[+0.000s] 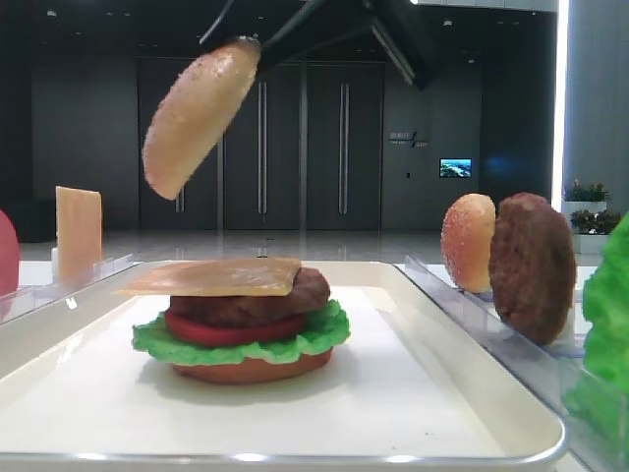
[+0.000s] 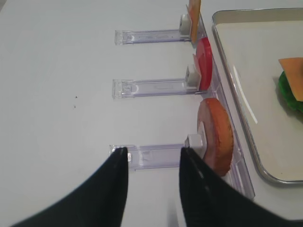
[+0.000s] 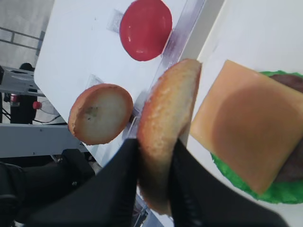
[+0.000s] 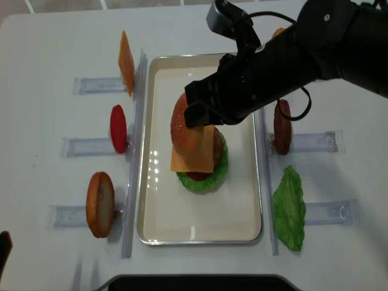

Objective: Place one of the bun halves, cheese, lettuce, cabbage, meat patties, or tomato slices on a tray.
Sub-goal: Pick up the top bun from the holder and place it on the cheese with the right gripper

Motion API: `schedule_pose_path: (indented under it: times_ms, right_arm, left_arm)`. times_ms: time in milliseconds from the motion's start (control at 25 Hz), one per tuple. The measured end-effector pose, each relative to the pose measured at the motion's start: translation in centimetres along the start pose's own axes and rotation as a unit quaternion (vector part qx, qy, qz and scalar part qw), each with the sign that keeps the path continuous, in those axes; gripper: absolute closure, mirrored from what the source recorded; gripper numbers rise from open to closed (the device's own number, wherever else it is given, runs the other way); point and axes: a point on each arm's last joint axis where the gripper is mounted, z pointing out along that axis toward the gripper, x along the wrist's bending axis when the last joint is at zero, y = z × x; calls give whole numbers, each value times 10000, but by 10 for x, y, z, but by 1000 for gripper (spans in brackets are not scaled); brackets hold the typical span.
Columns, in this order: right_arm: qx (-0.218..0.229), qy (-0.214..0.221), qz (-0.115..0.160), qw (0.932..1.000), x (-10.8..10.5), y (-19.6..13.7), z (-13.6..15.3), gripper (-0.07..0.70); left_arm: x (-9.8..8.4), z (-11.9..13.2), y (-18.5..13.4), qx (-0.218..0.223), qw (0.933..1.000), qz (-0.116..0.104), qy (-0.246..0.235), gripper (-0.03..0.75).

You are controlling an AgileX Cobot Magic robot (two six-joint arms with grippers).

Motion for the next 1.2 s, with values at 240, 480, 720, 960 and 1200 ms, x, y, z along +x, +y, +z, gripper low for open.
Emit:
schedule_pose_path:
  times_ms: [240,480,720,960,1200]
  right_arm:
    - [-549,313,93,9980,-25,-8,2,489]
    - [-485,393,246,9977,-35,-9,14,489]
    - [-268,356,392,9982,-47,-13,28,489]
    - [-260,351,394,9983,-47,-13,28,489]
    - [-279,325,404,9983,-48,-13,28,489]
  left_arm:
    - [0,0,0,0,10000,0,0,433]
    - [0,0,0,0,10000,0,0,433]
    - [0,0,0,0,10000,0,0,433]
    - [0,0,0,0,10000,0,0,433]
    - [0,0,0,0,10000,0,0,433]
